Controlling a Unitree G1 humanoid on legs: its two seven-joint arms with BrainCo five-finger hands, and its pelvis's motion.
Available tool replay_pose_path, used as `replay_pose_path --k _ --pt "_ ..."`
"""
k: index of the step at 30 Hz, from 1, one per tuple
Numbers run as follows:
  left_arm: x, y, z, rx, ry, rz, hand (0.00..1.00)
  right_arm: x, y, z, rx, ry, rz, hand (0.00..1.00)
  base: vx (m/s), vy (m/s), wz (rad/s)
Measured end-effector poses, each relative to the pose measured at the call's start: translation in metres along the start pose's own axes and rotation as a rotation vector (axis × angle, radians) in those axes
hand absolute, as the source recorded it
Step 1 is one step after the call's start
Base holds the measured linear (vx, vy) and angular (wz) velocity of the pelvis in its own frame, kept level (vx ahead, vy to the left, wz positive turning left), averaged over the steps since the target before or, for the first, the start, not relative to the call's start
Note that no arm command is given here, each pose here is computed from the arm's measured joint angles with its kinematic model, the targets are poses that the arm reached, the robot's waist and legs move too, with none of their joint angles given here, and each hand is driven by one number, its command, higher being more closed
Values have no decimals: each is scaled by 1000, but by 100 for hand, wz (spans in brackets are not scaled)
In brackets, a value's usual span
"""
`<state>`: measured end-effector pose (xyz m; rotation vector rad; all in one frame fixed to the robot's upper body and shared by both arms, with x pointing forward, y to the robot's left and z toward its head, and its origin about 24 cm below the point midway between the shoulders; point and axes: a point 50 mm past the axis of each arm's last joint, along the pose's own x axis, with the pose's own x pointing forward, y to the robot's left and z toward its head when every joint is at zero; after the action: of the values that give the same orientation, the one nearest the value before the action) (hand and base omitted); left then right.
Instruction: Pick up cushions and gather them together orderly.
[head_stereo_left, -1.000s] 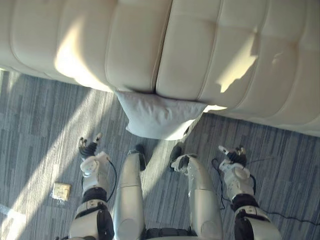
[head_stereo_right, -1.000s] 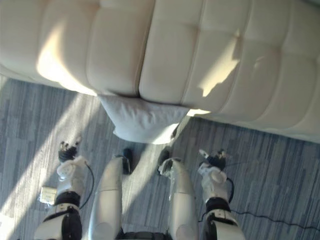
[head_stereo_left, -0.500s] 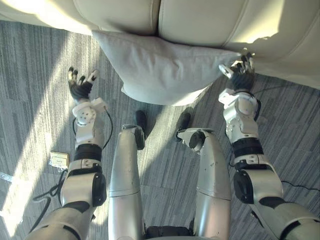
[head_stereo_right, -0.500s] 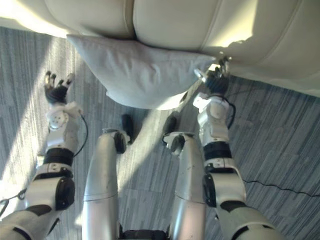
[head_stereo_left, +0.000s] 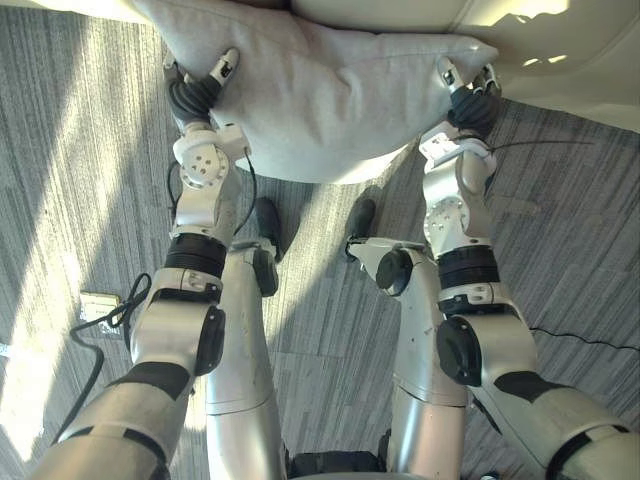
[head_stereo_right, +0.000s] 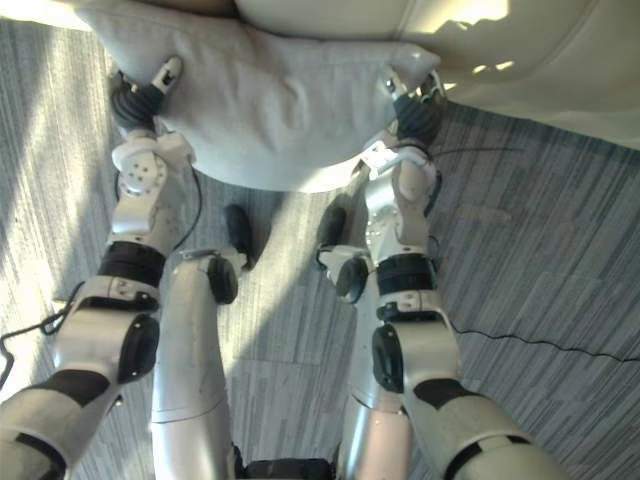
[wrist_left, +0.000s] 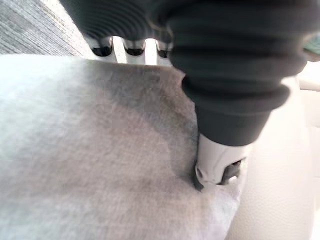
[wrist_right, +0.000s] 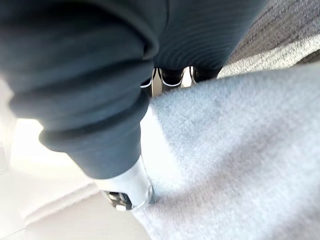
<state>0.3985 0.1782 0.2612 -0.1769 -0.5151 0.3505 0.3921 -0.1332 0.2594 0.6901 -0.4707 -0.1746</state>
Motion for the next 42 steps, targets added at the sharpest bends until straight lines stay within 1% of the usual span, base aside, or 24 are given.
replay_pose_path --k 4,7,8,11,15,19,22,24,25,26,30,31,33,42 --pt "1 -6 4 -1 -13 -15 100 -5 -5 -7 39 5 -18 100 -13 27 -3" --pt "-3 -15 10 -34 -36 -37 100 -14 -12 -18 52 20 -39 100 -37 26 -6" --pt "-6 -21 13 -58 -46 -47 100 -18 -18 -22 53 31 -54 100 -34 18 -5" --pt "-15 -26 11 -89 -54 -58 100 -30 -30 -35 49 62 -82 100 -50 15 -3" --pt "-33 -25 2 -132 -47 -50 100 -41 -37 -37 38 59 -78 100 -83 0 -1" --pt "-62 -18 -18 -181 -7 -39 100 -59 -46 -33 26 13 -55 100 -24 -6 3" --pt "-93 -16 -36 -213 42 -45 100 -81 -61 -26 16 -30 -52 100 23 -25 7" --pt "-115 -15 -46 -234 78 -55 100 -97 -74 -23 -21 -52 -64 100 66 -19 13" --pt "-119 -14 -47 -238 84 -55 100 -100 -76 -22 -23 -54 -63 100 113 -17 5" --pt "-132 -8 -52 -244 100 -51 100 -112 -80 -21 -51 -59 -55 100 136 -12 -1" --pt "-169 12 -70 -233 185 -21 100 -150 -92 -27 -142 -17 -42 100 186 -1 1" --pt "-171 13 -71 -233 190 -21 100 -153 -93 -27 -148 -15 -40 100 232 -6 -8" --pt "-190 22 -74 -247 219 -18 100 -170 -97 -27 -194 4 -23 100 185 -13 -10" --pt "-239 40 -96 -218 385 -82 100 -201 -128 -35 -347 118 -26 100 146 -16 2"
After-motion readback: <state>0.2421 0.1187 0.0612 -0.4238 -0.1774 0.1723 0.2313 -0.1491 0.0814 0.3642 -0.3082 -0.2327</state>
